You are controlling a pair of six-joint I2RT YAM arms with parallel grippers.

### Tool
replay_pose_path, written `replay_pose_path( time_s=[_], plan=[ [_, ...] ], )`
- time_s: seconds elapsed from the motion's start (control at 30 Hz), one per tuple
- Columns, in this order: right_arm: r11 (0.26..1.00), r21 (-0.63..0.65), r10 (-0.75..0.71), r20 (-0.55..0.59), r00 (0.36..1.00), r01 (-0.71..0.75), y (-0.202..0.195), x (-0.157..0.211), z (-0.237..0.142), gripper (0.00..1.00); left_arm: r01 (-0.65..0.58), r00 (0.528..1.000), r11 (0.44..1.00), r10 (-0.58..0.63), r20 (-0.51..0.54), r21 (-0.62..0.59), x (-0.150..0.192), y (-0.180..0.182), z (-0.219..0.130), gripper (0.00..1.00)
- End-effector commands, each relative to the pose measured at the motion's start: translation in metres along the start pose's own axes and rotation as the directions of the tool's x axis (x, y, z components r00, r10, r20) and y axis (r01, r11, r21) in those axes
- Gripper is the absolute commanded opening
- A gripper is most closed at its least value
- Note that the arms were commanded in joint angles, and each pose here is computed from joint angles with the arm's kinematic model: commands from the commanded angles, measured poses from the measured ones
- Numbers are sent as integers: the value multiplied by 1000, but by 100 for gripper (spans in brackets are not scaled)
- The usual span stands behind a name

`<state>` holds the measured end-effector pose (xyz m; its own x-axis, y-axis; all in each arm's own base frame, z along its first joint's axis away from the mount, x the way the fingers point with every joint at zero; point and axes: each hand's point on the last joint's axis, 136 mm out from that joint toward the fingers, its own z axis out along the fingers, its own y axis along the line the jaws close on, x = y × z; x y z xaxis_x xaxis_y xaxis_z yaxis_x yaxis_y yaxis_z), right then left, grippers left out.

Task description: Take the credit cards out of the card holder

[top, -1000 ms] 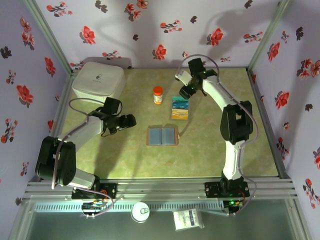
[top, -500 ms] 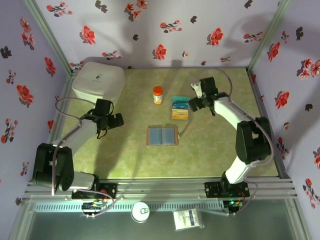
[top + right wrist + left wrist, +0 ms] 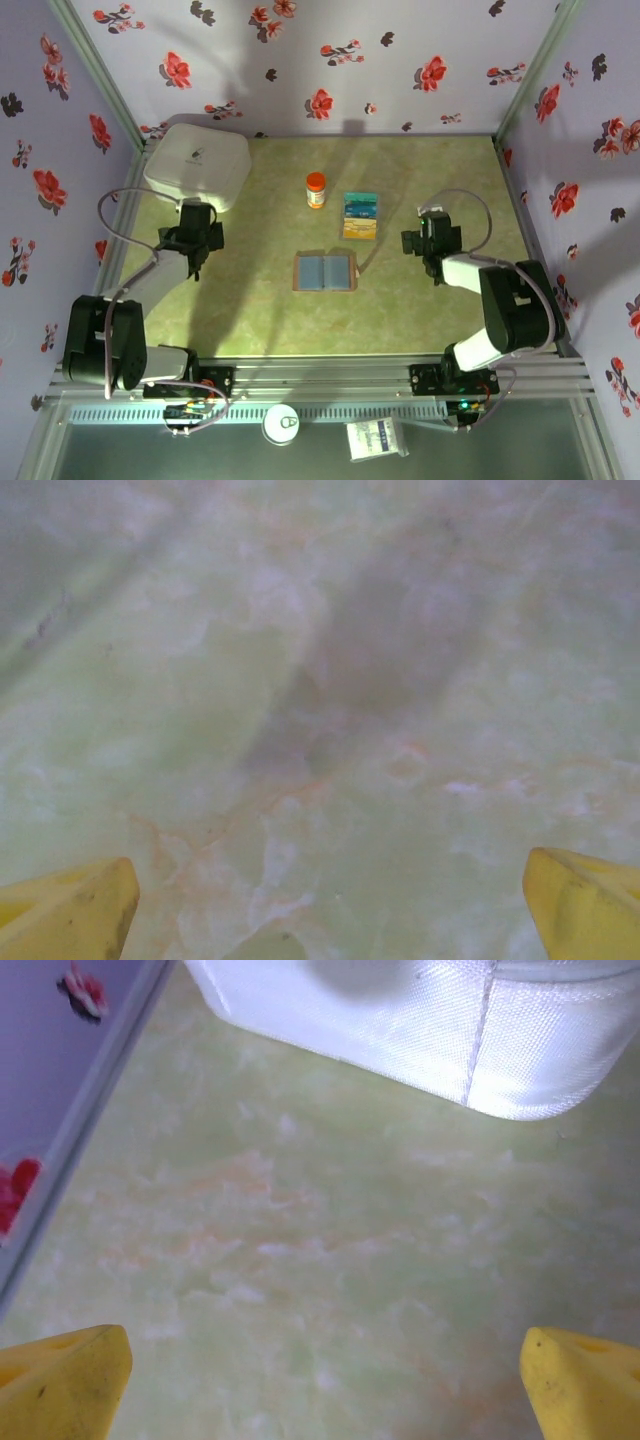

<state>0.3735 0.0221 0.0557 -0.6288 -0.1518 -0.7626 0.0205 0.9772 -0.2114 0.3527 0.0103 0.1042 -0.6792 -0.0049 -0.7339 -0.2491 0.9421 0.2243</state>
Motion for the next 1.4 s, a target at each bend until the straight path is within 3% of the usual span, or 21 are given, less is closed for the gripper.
replay_pose_path(
  time_s=[0.0,0.13,0.33,0.43,0.53,1.37],
  plan=[
    [990,63,101,269,958,-122,-22,-50,-18,99,-38,988,999,41,150,-27,-17,5,10,100],
    [988,52,124,317,940,-147,-26,-47,-19,99,-9,966,1000,2,257,26,-21,4,16,100],
    [982,14,176,293,940,-188,-32,-45,-12,99,59,927,988,-108,359,145,-36,10,22,100],
    [972,-23,229,300,926,-234,-38,-42,-9,99,77,922,970,-157,354,230,-30,4,36,100],
    [967,-44,253,304,918,-251,-39,-33,0,99,1,925,953,-116,361,302,-23,-13,39,100],
    [958,-28,282,285,916,-286,-47,-31,3,99,-1,925,959,-107,366,283,-24,-12,39,100]
  ],
)
